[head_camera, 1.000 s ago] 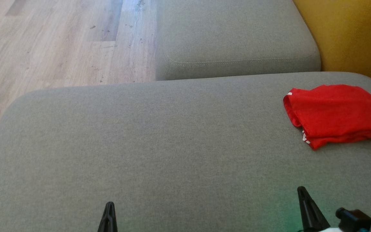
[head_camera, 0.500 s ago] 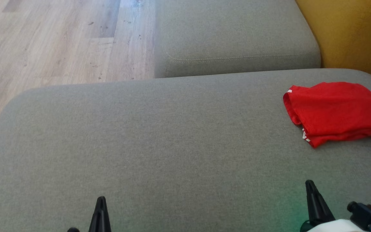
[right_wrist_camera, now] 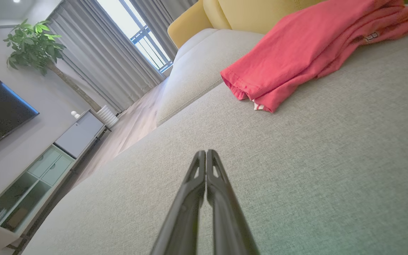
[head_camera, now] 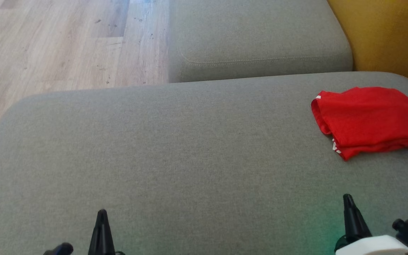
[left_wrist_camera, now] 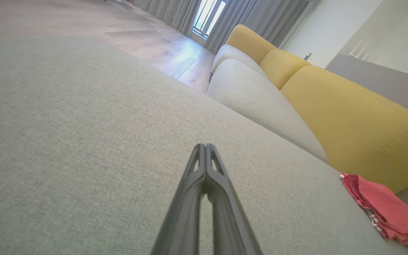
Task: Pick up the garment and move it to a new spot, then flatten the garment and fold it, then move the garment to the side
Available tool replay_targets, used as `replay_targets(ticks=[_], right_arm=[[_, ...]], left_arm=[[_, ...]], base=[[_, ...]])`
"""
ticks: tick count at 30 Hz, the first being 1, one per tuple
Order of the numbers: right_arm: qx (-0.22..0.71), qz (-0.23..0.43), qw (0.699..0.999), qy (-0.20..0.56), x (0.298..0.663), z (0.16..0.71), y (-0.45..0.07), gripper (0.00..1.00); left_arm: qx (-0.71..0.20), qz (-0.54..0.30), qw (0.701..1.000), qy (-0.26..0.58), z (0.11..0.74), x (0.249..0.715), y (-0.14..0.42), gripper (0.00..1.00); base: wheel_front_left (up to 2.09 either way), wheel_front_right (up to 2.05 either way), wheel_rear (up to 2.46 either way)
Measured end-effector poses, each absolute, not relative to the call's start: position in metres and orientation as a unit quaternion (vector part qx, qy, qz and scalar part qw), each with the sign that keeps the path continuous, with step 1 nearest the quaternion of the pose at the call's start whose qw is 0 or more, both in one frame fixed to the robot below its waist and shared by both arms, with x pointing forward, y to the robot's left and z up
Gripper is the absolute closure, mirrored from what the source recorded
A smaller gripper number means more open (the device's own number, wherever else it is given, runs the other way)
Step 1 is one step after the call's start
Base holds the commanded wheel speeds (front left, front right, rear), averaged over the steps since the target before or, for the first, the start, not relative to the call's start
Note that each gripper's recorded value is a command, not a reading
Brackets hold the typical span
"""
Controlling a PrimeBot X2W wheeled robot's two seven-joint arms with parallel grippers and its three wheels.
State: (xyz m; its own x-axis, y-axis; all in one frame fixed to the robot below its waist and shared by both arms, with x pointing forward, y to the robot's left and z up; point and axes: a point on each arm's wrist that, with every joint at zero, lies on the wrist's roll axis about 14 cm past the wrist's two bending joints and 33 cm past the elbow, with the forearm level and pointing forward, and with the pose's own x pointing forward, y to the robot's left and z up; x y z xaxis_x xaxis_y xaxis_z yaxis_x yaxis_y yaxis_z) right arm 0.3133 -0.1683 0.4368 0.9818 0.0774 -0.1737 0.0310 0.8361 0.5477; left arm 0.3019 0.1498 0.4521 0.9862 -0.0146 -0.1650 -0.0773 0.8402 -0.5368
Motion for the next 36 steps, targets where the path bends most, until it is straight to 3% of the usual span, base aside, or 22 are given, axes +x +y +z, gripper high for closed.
replay_targets(ticks=[36], right_arm=[[0.470,-0.036,0.878,0.080,0.337,0.447,-0.186,1.00]], left_arm=[[-0.467,0.034,0.878,0.097,0.451,0.327,0.163,1.00]], base=[[0.00,0.00,0.00]])
